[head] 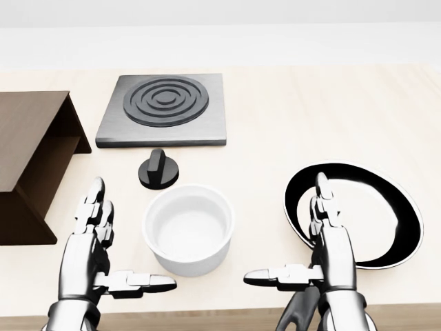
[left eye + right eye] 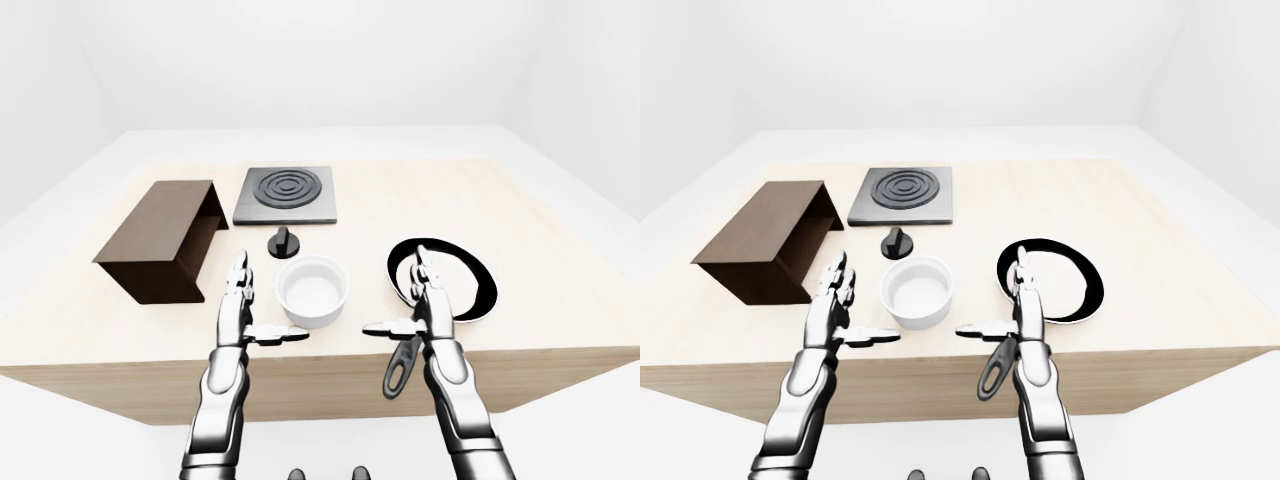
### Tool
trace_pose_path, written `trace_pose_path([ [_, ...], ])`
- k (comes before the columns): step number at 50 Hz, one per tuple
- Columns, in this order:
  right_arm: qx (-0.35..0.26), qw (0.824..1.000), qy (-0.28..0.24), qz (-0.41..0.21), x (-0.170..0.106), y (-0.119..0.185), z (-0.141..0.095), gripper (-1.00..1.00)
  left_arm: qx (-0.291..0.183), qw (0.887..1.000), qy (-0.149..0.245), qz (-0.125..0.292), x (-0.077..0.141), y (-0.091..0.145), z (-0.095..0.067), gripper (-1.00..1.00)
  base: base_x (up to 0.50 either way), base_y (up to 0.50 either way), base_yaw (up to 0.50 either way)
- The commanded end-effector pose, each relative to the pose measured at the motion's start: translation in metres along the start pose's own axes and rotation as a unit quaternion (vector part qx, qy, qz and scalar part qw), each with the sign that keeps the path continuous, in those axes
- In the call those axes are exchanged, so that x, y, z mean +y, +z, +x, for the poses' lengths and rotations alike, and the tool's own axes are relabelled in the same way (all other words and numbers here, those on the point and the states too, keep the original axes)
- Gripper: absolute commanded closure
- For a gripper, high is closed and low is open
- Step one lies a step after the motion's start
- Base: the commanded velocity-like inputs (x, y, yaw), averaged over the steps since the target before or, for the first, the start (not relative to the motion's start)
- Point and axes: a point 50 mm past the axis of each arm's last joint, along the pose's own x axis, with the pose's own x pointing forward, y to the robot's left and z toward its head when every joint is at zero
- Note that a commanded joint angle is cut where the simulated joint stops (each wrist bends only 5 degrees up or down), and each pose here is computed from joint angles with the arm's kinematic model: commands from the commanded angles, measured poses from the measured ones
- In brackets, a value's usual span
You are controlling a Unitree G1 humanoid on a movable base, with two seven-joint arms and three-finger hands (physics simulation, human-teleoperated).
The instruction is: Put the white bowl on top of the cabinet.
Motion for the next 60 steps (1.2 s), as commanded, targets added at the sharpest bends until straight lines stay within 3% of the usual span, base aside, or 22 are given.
trace_pose_path([
  [1, 0.012, 0.997, -0.058, -0.047, -0.009, -0.013, 0.004, -1.00, -0.006, 1.000, 0.009, 0.015, 0.008, 0.002, -0.003, -1.00, 0.00, 0.00, 0.00],
  [28, -0.003, 0.999, -0.032, -0.036, -0.008, -0.007, -0.004, -1.00, -0.016, 0.999, 0.020, 0.048, 0.004, 0.004, -0.008, -1.00, 0.00, 0.07, 0.00],
  [29, -0.004, 1.000, -0.009, -0.030, -0.006, -0.006, -0.004, -1.00, -0.016, 0.998, 0.021, 0.050, 0.004, 0.004, -0.008, -1.00, 0.00, 0.26, 0.00],
  [48, -0.005, 0.999, -0.020, -0.028, -0.007, -0.006, -0.005, -1.00, -0.018, 0.998, 0.022, 0.055, 0.003, 0.005, -0.009, -1.00, 0.00, 0.26, 0.00],
  [60, 0.002, 0.999, -0.023, -0.025, -0.009, -0.006, -0.003, -1.00, -0.013, 0.997, 0.023, 0.074, 0.000, -0.001, -0.006, -1.00, 0.00, 0.00, 0.00],
])
